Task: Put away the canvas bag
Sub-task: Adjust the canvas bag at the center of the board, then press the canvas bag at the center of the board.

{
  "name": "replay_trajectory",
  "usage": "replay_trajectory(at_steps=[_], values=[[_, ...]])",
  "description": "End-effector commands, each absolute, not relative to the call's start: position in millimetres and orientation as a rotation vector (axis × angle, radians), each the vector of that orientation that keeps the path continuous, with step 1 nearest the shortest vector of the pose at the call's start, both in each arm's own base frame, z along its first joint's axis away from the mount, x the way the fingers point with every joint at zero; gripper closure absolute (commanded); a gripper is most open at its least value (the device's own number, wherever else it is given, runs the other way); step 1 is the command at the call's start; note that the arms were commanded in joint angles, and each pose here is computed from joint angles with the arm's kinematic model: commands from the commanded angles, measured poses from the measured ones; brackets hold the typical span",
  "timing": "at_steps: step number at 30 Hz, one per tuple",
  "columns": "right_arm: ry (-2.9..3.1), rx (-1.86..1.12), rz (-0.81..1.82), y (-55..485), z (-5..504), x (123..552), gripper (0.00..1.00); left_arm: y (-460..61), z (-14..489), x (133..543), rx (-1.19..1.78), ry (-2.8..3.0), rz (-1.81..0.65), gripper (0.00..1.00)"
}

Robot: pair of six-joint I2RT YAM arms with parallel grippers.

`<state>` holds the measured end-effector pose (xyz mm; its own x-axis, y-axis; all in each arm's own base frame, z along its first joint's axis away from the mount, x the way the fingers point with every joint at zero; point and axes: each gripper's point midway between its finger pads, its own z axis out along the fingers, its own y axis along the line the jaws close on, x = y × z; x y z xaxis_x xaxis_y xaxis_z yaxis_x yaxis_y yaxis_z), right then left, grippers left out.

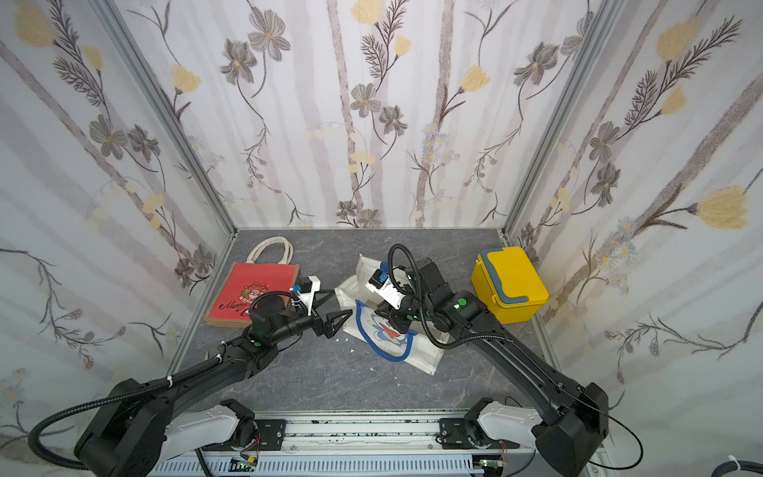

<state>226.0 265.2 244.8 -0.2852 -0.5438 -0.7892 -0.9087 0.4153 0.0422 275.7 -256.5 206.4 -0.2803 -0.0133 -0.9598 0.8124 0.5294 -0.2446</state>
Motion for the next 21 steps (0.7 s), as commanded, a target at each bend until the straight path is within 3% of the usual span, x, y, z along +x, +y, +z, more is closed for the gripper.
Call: replay_trajectory(at_steps=[1, 4, 6, 11, 21], values=[[1.929, -1.191, 0.628, 262.0, 250.5, 228.9, 0.68, -267.5, 217.0, 273.0, 0.774, 1.583, -0.929, 0.03], [1.94, -1.176, 0.622, 259.7, 249.4, 228.6, 0.56, -272.7, 218.8, 277.4, 0.798, 1.56, -0.928, 0.13], [1.951, -1.171, 0.623, 259.2, 246.1, 228.7, 0.54, -281.1, 210.6, 280.0, 0.834, 1.596, -0.954, 0.22], [1.994, -1.14, 0.574, 251.3, 231.7, 232.2, 0.54, -288.5, 196.8, 284.2, 0.831, 1.677, -0.993, 0.51], [1.893, -1.018, 0.507, 234.1, 242.4, 241.6, 0.51, -296.5, 200.5, 251.4, 0.854, 1.691, -1.068, 0.92]])
